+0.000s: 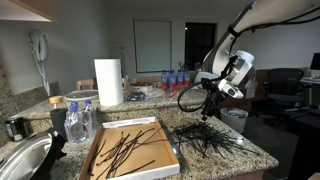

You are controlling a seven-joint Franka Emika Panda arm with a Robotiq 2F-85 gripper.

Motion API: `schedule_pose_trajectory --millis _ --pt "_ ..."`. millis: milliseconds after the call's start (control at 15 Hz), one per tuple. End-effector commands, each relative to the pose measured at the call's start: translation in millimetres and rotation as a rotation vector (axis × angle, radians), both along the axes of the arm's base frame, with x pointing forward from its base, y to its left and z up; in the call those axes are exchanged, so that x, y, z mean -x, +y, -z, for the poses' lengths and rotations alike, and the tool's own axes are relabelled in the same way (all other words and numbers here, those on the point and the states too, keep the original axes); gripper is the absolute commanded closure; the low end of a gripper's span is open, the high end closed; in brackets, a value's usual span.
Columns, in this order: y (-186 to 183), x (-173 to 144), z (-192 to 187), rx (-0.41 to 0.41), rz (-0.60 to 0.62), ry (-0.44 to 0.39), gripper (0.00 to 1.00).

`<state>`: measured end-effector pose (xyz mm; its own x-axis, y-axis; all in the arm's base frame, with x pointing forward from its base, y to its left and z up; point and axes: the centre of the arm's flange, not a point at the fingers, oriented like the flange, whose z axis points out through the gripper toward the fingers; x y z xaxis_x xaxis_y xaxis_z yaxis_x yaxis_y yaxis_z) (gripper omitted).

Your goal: Pick up some of the black cables from the box and put them on the counter

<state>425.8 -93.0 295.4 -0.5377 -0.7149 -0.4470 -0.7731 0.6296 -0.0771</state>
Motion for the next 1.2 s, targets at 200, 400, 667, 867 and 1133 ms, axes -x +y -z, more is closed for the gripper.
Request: schedule_pose_trajectory --millis 200,400,667,867,1133 --pt "81.7 -28.2 -22.9 0.15 -0.249 -0.071 0.0" --pt "130.5 -55.0 -35.8 0.233 -0.422 -0.1 0.0" --pt "181.0 -93.5 -58.3 0.311 -0.618 -0.138 0.0" --pt "217.8 -129.9 -61.7 0.353 -0.77 -0.12 0.0" --pt "259.5 -160.9 -46.0 0.336 -0.94 -0.055 0.0"
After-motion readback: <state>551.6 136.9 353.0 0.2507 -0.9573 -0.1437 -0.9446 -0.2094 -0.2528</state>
